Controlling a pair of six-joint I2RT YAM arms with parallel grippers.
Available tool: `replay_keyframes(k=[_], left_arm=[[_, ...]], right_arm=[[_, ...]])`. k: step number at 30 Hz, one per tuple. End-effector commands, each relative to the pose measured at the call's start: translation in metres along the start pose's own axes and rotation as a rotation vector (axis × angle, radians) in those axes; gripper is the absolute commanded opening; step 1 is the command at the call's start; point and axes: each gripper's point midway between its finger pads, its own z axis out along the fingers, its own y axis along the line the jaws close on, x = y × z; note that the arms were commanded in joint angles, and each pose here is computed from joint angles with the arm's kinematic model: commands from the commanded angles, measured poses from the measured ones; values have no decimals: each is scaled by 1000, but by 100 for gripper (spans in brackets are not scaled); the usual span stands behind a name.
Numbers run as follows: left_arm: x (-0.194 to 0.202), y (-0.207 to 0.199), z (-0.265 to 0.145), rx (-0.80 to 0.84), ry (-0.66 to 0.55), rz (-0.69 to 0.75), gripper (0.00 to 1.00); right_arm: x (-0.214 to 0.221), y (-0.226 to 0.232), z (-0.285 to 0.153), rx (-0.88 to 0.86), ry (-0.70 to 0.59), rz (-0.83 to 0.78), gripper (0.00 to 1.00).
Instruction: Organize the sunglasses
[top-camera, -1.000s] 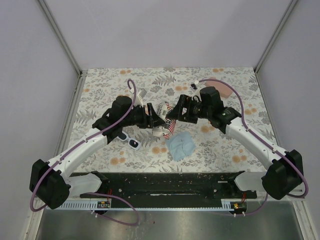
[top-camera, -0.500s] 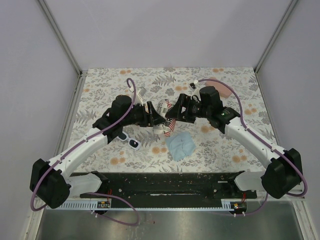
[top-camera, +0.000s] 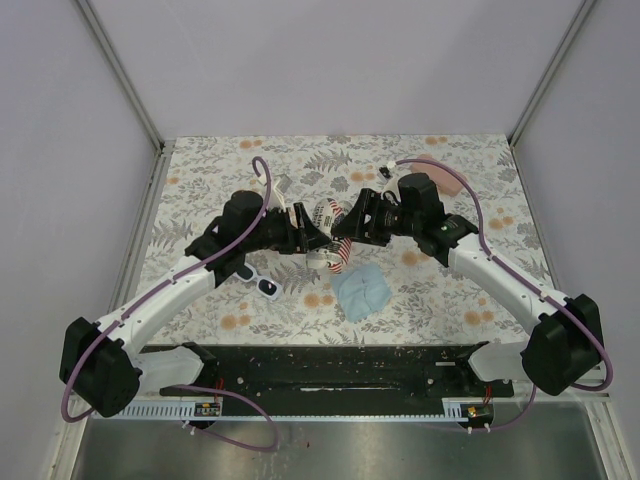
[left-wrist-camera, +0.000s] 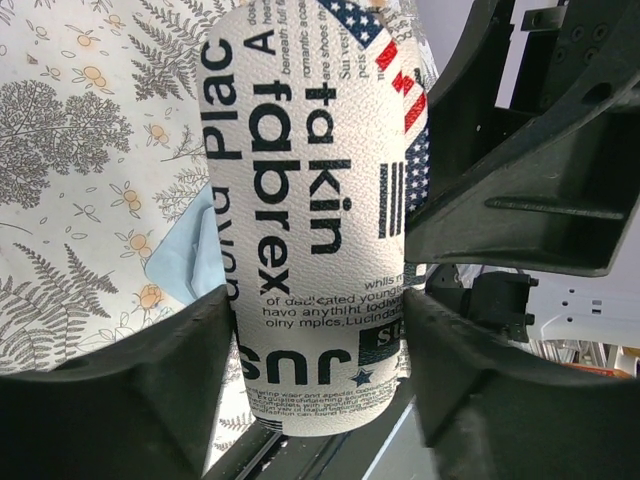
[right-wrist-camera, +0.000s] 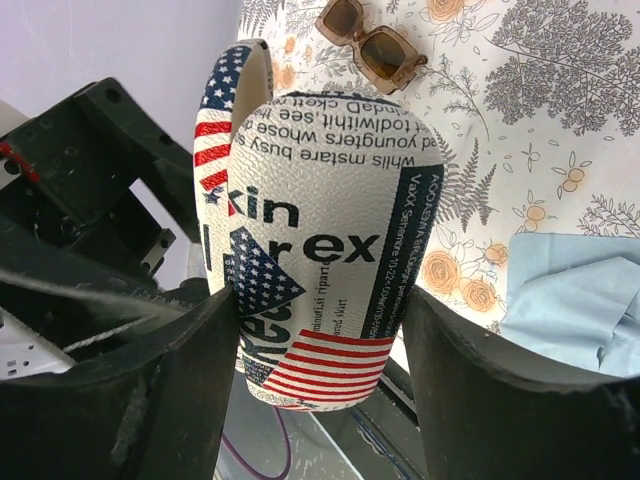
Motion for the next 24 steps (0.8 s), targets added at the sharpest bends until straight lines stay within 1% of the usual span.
replay_keyframes(k=[1, 2, 4, 7, 10, 11, 13, 17, 21, 24], left_arm=[[-22, -24, -7, 84, -99, 26, 77], [-24, -22, -9, 80, -107, 21, 82], [-26, -16, -14, 66, -124, 9, 89], [-31, -3, -26, 49, -152, -17, 94], [-36, 14, -39, 15, -183, -37, 95], [-37, 19, -43, -1, -189, -41, 96], [-39, 27, -50, -28, -202, -39, 96], [-37, 41, -56, -71, -191, -43, 96], [-33, 44, -59, -77, -180, -44, 96], [-33, 46, -63, -87, -183, -35, 96]], right_arm=[[-3, 8, -3, -18, -19, -45, 59], [-4, 4, -2, 5, -23, -56, 59], [-5, -7, -2, 62, -27, -91, 57], [-11, -28, -4, 157, -57, -154, 55], [-15, -40, -4, 231, -67, -234, 54], [-18, -42, -3, 272, -76, -284, 54], [-24, -50, -2, 392, -93, -380, 54], [-30, -66, 8, 608, -73, -526, 54], [-38, -70, 16, 765, -70, -622, 55], [-43, -70, 19, 824, -80, -668, 55]])
